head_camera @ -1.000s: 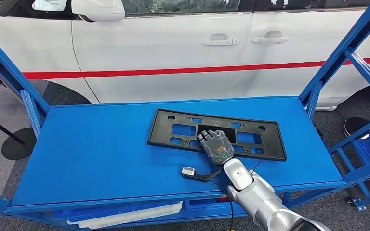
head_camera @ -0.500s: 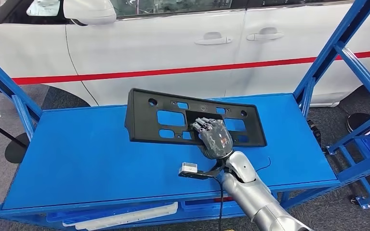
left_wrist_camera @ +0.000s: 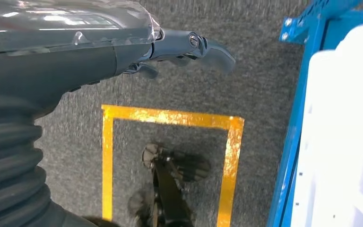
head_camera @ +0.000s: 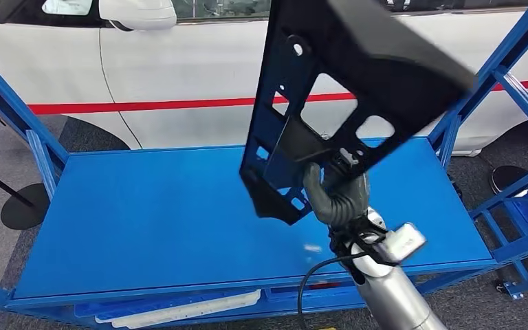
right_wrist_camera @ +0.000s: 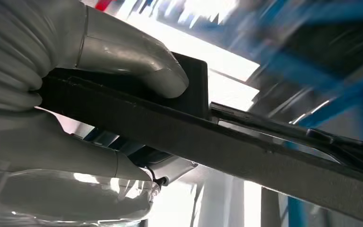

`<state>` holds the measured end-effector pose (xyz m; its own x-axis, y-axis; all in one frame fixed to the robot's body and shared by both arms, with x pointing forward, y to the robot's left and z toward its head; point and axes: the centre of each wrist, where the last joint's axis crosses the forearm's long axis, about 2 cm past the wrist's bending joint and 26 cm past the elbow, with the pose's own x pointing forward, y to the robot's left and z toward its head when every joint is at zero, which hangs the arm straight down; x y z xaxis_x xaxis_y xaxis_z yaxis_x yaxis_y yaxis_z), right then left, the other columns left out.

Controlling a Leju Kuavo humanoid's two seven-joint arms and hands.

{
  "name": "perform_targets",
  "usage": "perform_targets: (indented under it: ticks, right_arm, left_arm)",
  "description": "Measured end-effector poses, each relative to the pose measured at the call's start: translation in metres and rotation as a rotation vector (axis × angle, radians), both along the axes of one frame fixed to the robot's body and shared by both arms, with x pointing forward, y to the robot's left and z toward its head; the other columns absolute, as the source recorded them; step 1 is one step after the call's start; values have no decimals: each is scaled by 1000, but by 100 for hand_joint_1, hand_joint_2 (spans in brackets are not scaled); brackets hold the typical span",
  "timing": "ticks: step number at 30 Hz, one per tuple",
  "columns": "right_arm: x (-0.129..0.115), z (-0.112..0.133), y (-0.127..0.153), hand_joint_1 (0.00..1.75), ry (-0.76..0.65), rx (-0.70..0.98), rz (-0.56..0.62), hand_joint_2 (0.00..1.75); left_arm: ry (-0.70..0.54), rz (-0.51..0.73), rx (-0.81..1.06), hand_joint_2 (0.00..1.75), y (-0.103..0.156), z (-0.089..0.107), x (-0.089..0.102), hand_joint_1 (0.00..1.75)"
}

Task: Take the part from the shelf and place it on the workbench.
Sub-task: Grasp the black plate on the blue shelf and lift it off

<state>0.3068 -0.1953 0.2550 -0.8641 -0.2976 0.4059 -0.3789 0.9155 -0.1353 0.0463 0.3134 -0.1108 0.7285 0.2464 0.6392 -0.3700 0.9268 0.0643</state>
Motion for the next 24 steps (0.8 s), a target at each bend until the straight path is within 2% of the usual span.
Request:
perform_targets:
  ticks: [2, 4, 10, 16, 24]
  right_arm:
    - [-13, 13, 3, 175, -14, 55, 258, 175]
    - [-24, 23, 6, 175, -34, 97, 434, 175]
    - [-35, 35, 14, 175, -14, 118, 673, 175]
    - [-41, 32, 24, 175, 17, 97, 775, 175]
    - [-39, 24, 29, 175, 34, 103, 788, 175]
  left_arm:
    - [-14, -1, 3, 175, 0, 0, 1, 0]
    - [-27, 1, 4, 175, 0, 0, 2, 0]
    - [-37, 11, -2, 175, 0, 1, 5, 0]
    - [9, 33, -1, 175, 7, 1, 7, 0]
    - [49, 73, 37, 175, 15, 2, 5, 0]
